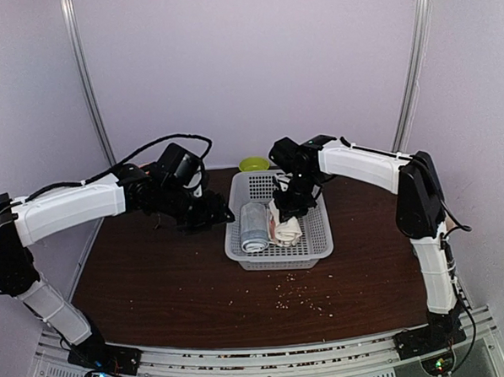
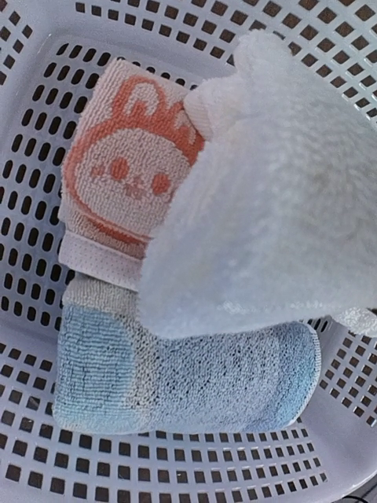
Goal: Roll the towels
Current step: Adjust the towel in the storage box.
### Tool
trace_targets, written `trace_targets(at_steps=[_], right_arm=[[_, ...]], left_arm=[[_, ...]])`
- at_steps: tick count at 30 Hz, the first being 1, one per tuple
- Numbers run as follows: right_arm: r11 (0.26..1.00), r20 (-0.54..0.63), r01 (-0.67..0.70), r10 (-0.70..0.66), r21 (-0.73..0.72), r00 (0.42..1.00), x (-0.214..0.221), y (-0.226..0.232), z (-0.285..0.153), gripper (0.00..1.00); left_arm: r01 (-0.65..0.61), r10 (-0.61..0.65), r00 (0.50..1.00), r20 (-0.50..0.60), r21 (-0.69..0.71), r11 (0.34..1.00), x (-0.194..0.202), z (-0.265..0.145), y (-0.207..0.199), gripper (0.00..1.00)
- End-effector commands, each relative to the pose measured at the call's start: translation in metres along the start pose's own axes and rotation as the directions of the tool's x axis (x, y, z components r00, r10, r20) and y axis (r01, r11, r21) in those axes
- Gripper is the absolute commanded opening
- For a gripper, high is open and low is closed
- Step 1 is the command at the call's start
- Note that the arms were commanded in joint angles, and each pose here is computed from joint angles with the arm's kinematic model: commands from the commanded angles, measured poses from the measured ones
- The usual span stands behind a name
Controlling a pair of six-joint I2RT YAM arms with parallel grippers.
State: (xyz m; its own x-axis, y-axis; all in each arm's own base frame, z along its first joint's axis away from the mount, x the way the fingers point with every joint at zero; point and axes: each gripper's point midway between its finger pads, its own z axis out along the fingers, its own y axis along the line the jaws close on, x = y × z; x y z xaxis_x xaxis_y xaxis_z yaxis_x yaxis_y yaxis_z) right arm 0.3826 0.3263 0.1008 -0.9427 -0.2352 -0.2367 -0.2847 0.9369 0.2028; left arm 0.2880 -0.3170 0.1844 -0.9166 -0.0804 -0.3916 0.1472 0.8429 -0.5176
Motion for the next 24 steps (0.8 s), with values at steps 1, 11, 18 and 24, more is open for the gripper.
trace_targets(at_steps=[1,11,18,24], right_arm=[[0.998,0.005,-0.005,0.005,-0.061,1.000,-0.005,0.011,0.012,0.00],[0.996,0.125,-0.009,0.020,-0.092,0.992,-0.022,0.014,-0.049,0.00],[0.997,0.171,-0.005,0.019,-0.079,0.985,-0.023,0.006,-0.085,0.00],[0.996,0.186,-0.064,0.052,0.059,0.981,-0.025,-0.033,-0.090,0.00]], left_arm=[[-0.062,0.058,0.996,0.068,0.046,0.997,-0.028,-0.010,-0.022,0.65],[-0.056,0.053,0.996,0.065,0.046,0.997,-0.046,0.002,-0.018,0.56],[-0.048,0.045,0.997,0.055,0.045,0.998,-0.043,0.007,-0.012,0.57],[-0.046,0.043,0.998,0.049,0.045,0.998,-0.040,0.009,-0.010,0.57]])
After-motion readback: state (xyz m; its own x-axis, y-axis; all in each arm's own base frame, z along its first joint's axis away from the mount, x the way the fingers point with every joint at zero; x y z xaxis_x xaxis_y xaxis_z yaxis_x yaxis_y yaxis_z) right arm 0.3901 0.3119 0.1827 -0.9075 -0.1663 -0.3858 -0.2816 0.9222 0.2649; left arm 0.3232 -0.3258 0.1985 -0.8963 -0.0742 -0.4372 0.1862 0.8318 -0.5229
